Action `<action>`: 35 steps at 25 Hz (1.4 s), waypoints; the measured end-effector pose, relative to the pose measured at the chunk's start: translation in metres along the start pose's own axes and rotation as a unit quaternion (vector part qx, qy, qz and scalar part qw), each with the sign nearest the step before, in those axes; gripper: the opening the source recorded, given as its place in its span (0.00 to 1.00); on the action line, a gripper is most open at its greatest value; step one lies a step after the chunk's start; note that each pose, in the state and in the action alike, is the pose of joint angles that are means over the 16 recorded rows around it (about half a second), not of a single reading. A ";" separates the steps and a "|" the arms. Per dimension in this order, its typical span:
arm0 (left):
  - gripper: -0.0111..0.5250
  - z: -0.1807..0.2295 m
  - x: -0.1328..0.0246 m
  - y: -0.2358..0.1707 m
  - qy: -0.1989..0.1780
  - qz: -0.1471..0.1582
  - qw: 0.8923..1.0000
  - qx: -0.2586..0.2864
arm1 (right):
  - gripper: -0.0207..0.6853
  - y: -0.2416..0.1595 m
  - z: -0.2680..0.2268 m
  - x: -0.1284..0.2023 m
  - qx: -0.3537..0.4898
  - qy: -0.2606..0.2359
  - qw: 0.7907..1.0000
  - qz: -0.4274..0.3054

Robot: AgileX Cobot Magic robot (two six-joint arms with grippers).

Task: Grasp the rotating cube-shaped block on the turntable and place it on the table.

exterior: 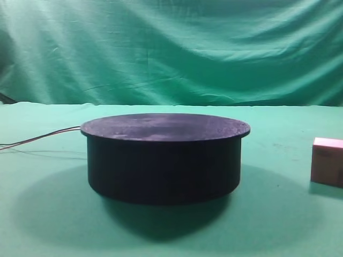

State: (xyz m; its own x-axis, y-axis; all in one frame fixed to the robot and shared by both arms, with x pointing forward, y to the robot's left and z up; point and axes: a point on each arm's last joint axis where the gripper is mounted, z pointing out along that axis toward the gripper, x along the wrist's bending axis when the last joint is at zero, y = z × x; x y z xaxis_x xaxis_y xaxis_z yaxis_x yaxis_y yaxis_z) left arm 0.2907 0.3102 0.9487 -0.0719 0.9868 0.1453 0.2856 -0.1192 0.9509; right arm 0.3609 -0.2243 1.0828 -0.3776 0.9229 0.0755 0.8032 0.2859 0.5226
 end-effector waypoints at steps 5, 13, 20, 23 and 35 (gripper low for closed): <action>0.02 0.000 0.000 0.000 0.000 0.000 1.000 0.000 | 0.03 0.001 -0.002 -0.002 -0.026 -0.006 0.999 -0.038; 0.02 0.000 0.000 0.000 0.000 0.000 1.000 0.000 | 0.03 -0.011 0.003 -0.020 -0.125 -0.040 0.989 -0.062; 0.02 0.000 0.000 0.000 0.000 0.000 1.000 0.000 | 0.03 -0.059 0.017 -0.041 -0.249 -0.092 0.964 -0.008; 0.02 0.000 0.000 0.000 0.000 0.000 1.000 0.000 | 0.03 -0.086 0.027 -0.046 -0.295 -0.114 0.948 0.024; 0.02 0.000 0.000 0.000 0.000 0.000 1.000 0.000 | 0.03 -0.144 0.063 -0.049 -0.363 -0.141 0.917 0.087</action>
State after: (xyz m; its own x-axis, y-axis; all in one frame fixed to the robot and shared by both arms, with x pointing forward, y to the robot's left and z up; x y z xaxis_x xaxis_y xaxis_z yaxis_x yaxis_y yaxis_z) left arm 0.2907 0.3102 0.9487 -0.0719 0.9868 0.1453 0.2856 -0.1192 0.9509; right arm 0.2933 -0.2946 0.9501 -0.0566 0.9975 0.0423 0.2824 -0.0246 0.9590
